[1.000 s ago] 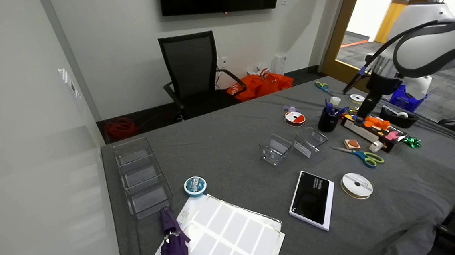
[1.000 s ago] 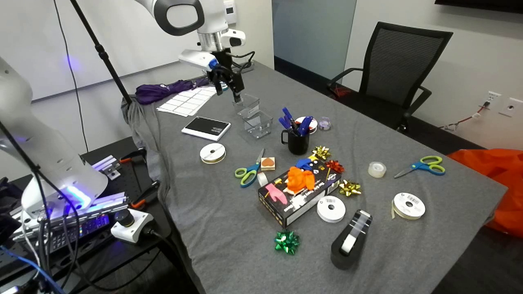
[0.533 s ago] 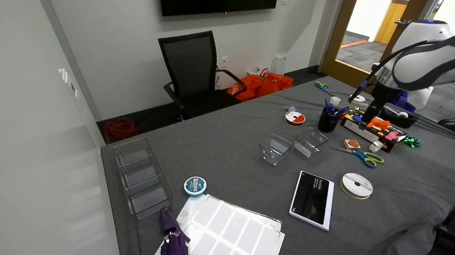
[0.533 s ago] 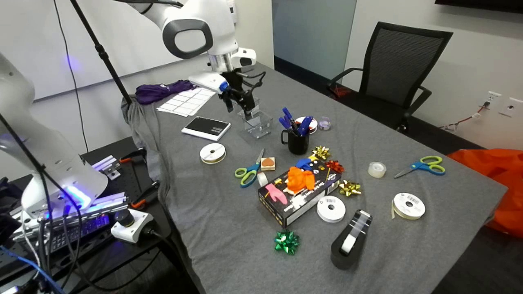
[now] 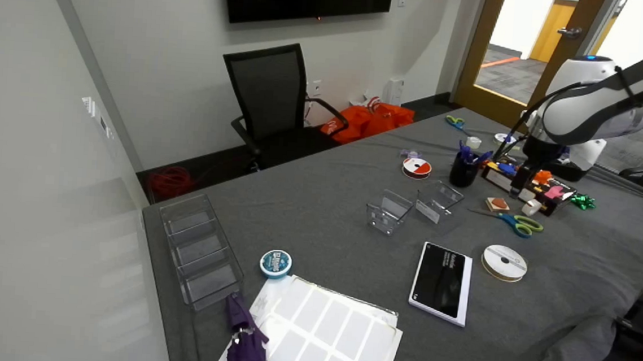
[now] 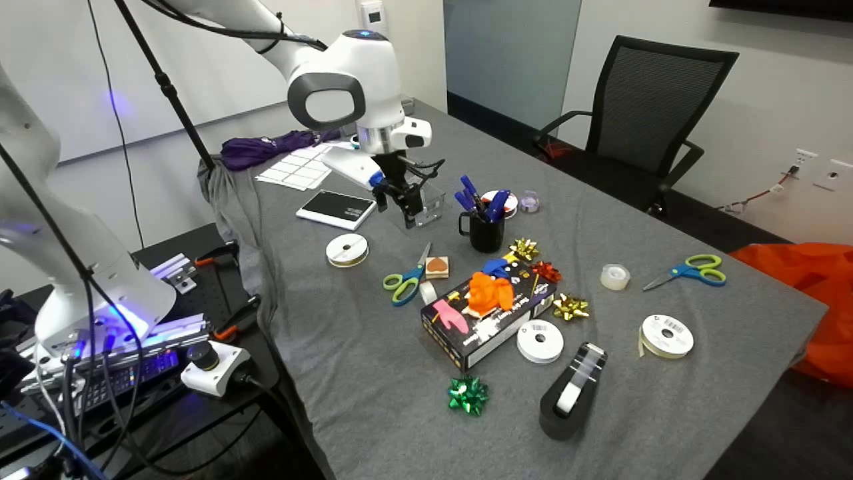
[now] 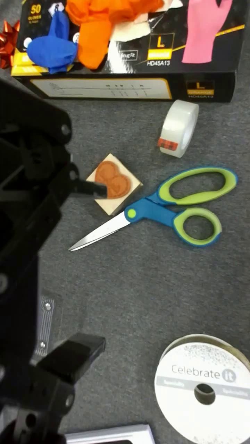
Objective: Put the scissors in the bowl
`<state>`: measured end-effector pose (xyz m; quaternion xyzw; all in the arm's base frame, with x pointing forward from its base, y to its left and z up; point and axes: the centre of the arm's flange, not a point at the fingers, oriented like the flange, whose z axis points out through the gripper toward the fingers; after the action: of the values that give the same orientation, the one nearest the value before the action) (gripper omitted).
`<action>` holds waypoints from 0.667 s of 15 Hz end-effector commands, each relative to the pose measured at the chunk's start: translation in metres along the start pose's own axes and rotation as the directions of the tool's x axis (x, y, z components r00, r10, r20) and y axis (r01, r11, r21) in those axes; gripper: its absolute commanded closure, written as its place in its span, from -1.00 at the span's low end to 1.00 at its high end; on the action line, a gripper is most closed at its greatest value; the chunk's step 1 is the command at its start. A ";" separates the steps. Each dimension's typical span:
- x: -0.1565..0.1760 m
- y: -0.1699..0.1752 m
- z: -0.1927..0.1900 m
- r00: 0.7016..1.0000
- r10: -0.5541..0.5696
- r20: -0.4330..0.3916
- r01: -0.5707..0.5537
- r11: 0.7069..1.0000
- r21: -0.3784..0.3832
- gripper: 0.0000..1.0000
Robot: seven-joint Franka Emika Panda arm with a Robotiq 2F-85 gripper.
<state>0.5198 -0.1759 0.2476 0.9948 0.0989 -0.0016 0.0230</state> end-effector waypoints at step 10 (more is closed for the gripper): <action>-0.017 0.048 0.066 0.997 -0.065 0.034 0.065 0.998 -0.003 -1.00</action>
<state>0.5116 -0.2118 0.1912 0.9933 0.1091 -0.0311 0.0234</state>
